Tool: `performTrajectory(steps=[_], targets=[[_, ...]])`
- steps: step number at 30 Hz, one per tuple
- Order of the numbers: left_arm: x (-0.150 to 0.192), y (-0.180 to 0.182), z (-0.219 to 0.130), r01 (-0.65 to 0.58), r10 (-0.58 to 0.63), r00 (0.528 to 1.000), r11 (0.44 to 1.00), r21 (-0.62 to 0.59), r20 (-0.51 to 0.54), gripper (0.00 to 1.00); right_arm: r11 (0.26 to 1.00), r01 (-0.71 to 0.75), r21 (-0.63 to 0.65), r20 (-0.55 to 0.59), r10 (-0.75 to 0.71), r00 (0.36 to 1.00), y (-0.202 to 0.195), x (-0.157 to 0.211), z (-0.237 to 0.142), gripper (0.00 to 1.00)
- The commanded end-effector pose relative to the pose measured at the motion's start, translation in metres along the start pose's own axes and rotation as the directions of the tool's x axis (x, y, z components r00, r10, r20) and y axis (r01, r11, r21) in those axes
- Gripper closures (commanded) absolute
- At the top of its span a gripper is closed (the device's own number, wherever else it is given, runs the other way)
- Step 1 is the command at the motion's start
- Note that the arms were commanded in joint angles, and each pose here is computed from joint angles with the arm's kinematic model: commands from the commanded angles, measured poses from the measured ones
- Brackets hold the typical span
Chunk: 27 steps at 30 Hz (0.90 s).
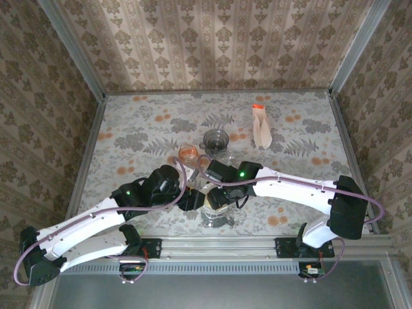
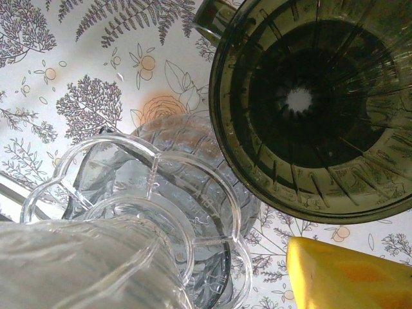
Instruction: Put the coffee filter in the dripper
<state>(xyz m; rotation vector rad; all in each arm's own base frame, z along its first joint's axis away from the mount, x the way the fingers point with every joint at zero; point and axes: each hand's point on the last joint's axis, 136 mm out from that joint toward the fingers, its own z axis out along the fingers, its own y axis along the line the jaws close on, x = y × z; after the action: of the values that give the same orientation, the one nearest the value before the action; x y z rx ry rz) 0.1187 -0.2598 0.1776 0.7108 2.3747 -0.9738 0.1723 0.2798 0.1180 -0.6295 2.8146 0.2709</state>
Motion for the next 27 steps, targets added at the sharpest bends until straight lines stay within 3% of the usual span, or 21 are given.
performTrajectory(steps=[1,12,27], targets=[[0.002,0.0,0.001,0.014,-0.014,1.0,1.0,0.012,-0.003,0.53,0.997,0.02,0.072,-0.023,-0.019,1.0,-0.012,0.008,0.007,0.34],[0.002,-0.002,0.004,0.024,-0.024,1.0,0.999,0.028,-0.001,0.57,0.998,0.012,0.055,0.064,-0.016,0.998,-0.01,-0.009,-0.02,0.31],[0.002,-0.002,0.006,0.039,-0.039,0.999,0.999,0.034,0.003,0.52,1.0,-0.015,0.027,0.251,0.008,0.968,-0.018,-0.03,-0.092,0.28]])
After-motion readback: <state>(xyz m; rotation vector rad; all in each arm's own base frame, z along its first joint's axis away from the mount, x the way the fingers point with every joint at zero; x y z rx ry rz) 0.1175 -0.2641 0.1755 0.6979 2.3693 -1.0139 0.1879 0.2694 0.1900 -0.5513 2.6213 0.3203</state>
